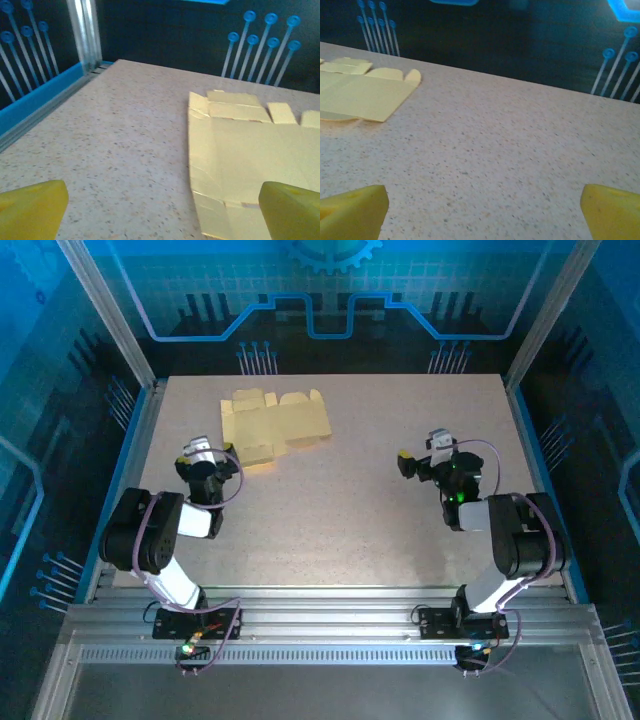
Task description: Fold the paper box
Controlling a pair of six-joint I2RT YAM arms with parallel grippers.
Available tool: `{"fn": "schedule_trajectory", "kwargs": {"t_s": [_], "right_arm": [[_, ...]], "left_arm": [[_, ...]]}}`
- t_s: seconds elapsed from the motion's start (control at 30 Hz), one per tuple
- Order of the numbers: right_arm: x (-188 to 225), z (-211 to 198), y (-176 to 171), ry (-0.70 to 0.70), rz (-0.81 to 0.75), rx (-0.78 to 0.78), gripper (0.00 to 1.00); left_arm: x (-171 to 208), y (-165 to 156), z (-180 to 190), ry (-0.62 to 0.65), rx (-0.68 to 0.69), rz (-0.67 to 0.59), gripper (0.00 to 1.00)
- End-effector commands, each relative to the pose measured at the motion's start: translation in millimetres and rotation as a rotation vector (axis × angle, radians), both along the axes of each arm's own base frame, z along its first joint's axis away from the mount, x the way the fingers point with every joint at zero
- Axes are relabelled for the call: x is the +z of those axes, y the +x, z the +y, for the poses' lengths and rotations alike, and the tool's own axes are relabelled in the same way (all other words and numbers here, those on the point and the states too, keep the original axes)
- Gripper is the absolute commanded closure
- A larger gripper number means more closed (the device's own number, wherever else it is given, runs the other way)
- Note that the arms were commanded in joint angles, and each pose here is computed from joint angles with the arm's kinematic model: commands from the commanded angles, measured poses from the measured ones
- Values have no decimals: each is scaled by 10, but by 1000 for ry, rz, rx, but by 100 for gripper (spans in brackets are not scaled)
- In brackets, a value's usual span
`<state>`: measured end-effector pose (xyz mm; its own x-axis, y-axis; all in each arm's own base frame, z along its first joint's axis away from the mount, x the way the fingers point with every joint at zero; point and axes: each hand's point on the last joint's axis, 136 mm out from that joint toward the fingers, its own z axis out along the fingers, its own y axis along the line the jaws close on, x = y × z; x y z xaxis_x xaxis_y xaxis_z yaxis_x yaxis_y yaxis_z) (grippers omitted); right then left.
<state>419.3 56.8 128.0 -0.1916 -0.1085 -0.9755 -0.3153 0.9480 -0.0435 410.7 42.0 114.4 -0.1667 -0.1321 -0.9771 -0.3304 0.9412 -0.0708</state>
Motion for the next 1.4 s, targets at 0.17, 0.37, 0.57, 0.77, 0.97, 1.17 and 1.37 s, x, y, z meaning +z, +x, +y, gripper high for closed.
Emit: {"fn": "schedule_trajectory", "kwargs": {"t_s": [0.17,0.37,0.57,0.77,0.97,1.17,1.37], "right_arm": [[-340,-289,-218,-46,182,-213,0],[-340,-286,-219,-47,182,-212,0],[-341,-289,-218,-47,183,-213,0],[-341,-289,-218,-47,183,-213,0],[-139,-258,-240,-47,195,-199,0],[113,-33,-297,-51,261,-154,0],[284,407,-458,184,436,-82,0]], "left_arm": [[-182,-130,-389,-18,-271,123,1],[-185,-132,-388,-18,-271,123,1],[-180,-129,-390,-20,-272,122,1],[-174,-131,-393,-18,-275,120,1],[261,-286,-390,-31,-263,110,1],[587,-223,-317,-209,-194,175,1],[481,178,-271,-455,-145,292,1]]}}
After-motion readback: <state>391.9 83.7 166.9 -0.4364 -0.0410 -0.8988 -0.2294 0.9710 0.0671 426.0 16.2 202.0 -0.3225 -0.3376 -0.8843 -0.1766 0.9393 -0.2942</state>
